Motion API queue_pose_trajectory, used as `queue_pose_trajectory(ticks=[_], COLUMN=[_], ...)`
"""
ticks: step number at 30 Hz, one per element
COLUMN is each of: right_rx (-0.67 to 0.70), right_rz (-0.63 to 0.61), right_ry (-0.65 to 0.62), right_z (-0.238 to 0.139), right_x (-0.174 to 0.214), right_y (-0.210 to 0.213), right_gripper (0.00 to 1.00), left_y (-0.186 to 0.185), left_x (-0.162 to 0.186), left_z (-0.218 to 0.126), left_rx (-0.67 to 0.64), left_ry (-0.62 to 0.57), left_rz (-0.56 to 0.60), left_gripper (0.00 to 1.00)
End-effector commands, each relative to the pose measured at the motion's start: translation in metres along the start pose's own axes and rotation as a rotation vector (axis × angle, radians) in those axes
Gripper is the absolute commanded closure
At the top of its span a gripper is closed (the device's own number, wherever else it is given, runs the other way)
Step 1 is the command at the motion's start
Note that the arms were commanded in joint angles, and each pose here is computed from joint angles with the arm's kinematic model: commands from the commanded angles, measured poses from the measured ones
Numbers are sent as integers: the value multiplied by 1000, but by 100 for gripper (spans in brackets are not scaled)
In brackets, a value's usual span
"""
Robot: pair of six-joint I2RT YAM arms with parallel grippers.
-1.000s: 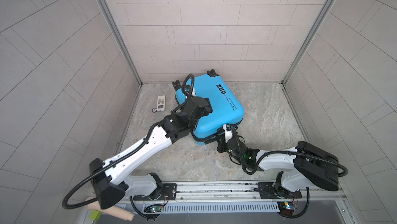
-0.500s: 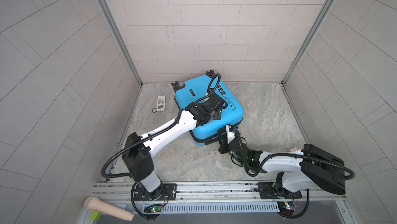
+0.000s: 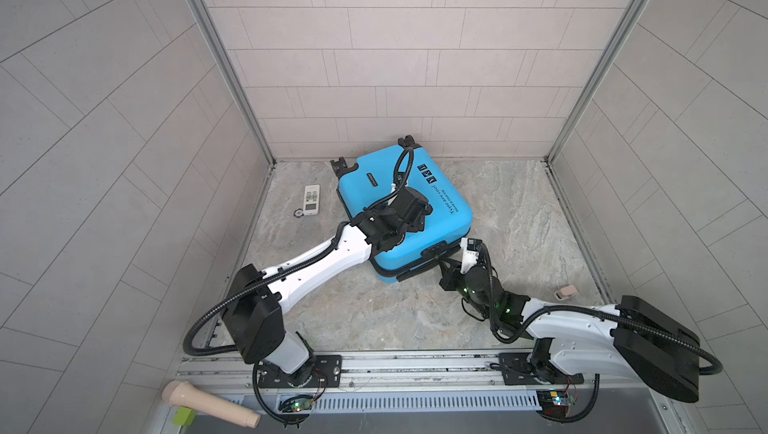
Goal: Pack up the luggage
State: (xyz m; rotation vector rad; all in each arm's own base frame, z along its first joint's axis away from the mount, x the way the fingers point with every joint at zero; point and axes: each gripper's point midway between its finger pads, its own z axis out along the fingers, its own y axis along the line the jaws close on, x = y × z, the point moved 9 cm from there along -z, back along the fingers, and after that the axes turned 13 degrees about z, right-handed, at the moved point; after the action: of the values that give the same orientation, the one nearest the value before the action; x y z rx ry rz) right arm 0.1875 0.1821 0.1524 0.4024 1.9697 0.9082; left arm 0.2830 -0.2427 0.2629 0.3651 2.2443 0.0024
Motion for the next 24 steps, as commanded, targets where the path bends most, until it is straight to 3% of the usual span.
queue_pose_trajectory(ticks=[1, 9, 17, 22, 24], right_rx=[178, 264, 212, 213, 200], right_rz=[-89, -90, -99, -109, -96], right_ry=[-36, -20, 49, 124, 155], right_z=[-9, -14, -4, 2, 5], right_x=[-8, -45, -50, -50, -53], right_y=[-47, -74, -73, -71, -69], right_gripper=[100, 100, 100, 100, 91], left_y=[11, 10, 8, 12, 16], left_x=[108, 107, 107, 85, 71], left_z=[36, 39, 41, 22, 6], left_rx=[-39, -30, -29, 3, 22], left_ry=[530, 534, 537, 453, 391], left_rz=[106, 106, 106, 50, 13], left_gripper=[10, 10, 10, 8, 7])
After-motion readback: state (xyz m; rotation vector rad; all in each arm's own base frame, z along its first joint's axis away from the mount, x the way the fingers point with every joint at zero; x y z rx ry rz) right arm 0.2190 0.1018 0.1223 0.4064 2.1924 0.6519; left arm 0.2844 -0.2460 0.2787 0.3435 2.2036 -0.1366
